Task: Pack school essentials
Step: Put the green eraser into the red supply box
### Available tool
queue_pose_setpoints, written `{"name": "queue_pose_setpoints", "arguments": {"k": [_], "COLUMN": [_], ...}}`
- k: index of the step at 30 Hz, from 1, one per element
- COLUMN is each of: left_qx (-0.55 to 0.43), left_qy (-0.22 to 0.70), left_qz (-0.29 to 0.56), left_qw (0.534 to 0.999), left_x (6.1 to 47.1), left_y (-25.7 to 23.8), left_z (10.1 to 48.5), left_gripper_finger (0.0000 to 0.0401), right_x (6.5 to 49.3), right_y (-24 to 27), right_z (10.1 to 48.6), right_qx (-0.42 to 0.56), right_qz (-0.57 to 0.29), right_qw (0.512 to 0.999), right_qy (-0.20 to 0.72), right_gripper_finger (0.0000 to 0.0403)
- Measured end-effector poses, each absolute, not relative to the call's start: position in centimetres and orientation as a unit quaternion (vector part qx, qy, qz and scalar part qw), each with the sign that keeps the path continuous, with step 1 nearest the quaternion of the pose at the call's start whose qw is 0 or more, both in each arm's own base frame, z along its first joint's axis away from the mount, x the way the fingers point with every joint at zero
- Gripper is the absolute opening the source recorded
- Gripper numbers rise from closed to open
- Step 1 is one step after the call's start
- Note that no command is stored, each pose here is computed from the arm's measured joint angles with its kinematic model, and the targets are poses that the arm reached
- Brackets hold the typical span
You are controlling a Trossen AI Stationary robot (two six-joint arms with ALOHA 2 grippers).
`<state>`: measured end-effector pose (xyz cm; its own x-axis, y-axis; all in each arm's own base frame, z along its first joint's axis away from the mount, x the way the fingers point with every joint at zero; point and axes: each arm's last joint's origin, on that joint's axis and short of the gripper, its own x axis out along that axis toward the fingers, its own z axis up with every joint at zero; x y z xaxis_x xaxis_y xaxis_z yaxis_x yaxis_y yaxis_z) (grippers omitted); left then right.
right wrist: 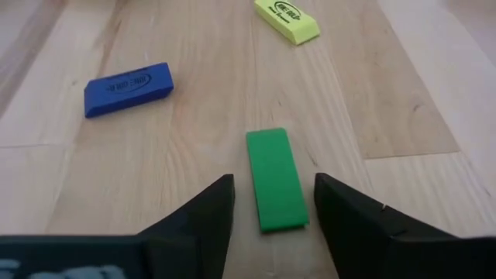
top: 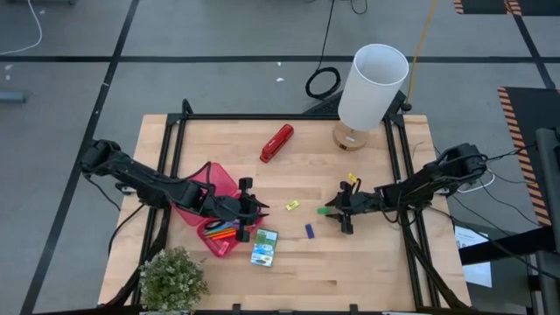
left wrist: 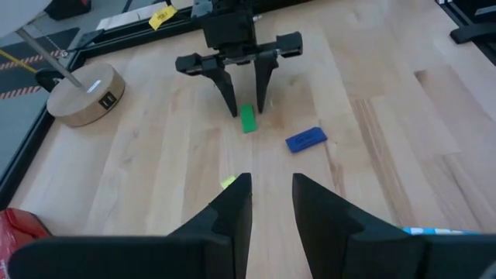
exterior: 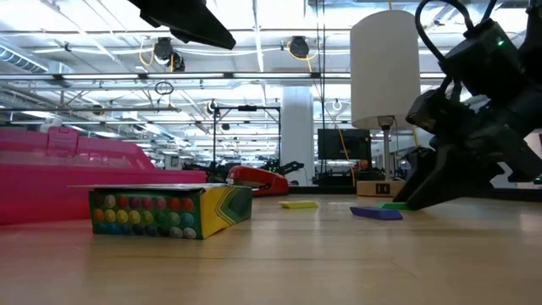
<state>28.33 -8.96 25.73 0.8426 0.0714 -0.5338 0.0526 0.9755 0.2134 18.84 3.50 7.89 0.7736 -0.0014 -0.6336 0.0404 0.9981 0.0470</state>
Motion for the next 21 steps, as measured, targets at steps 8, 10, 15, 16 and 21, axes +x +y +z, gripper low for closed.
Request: {"name": "queue_pose_setpoints", "arguments": {"k": [8,10,15,16,21], "left_qx": [0.112,0.113,0.112,0.111,0.104], "left_qy": [0.281,0.281,0.281,0.281,0.281], "left_qz": [0.004,0.004,0.004,0.005,0.007], "left_qw": [0.953,0.953,0.953,0.953,0.954], "left_x": [28.32,28.32,28.32,28.32,28.32], "left_y": [-8.97,-8.97,-8.97,-8.97,-8.96], "left_z": [25.72,25.72,25.72,25.72,25.72], "left_gripper_finger": [0.0097,0.0097,0.0097,0.0097,0.0097], "right_x": [18.85,18.88,19.03,19.06,19.09], "right_y": [3.56,3.58,3.64,3.65,3.66], "right_z": [7.81,7.84,8.03,8.06,8.17], "right_qx": [0.032,0.029,0.025,0.025,0.028], "right_qz": [0.0,0.004,0.012,0.012,0.013], "right_qw": [0.939,0.94,0.945,0.946,0.947], "right_qy": [0.341,0.34,0.327,0.324,0.319], "right_gripper_finger": [0.0127,0.0116,0.0094,0.0092,0.0085]}}
